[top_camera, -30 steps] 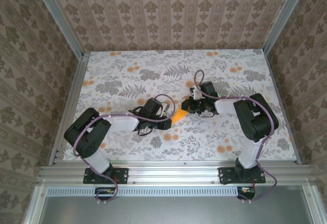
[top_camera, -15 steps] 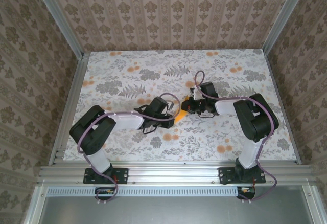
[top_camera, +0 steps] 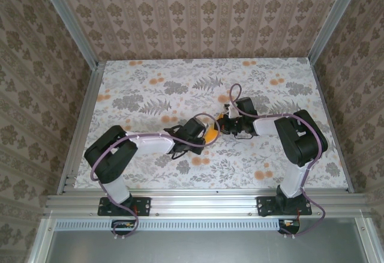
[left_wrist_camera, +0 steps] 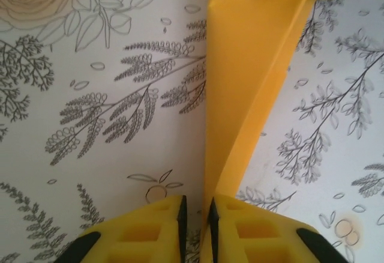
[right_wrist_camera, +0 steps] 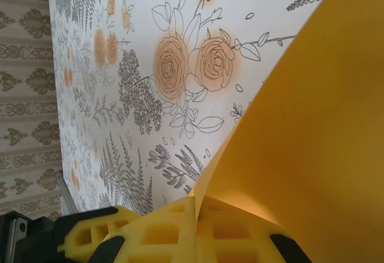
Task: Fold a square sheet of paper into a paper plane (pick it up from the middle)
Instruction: Fold the wing for the fifth time at the center of the table.
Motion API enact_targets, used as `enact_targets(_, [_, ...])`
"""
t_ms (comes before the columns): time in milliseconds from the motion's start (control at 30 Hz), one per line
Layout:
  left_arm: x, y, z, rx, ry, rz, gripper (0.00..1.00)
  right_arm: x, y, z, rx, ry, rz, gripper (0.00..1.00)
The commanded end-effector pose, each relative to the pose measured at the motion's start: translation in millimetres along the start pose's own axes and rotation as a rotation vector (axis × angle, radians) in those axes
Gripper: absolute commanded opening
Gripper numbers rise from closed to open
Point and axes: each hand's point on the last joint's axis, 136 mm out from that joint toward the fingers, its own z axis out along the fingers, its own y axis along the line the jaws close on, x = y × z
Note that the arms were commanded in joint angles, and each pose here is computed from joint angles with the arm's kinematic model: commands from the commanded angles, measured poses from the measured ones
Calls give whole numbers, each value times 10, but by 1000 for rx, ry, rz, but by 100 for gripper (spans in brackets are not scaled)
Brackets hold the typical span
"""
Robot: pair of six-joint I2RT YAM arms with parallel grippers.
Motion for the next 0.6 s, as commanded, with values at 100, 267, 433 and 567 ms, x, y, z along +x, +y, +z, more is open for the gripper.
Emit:
enact_targets(100, [-121, -138, -223, 94, -22, 5, 43, 66, -89, -33, 21, 16, -37, 4])
enact_targets(267, [-322, -173, -363, 293, -61, -142, 49, 112, -61, -26, -5, 39, -70, 3])
enact_targets(433, [-468, -84, -316, 427, -69, -303, 48, 159, 88, -22, -97, 63, -102, 3])
enact_targets(567, [-504, -66, -189, 493, -40, -374, 44, 164, 193, -19, -165, 70, -116, 3])
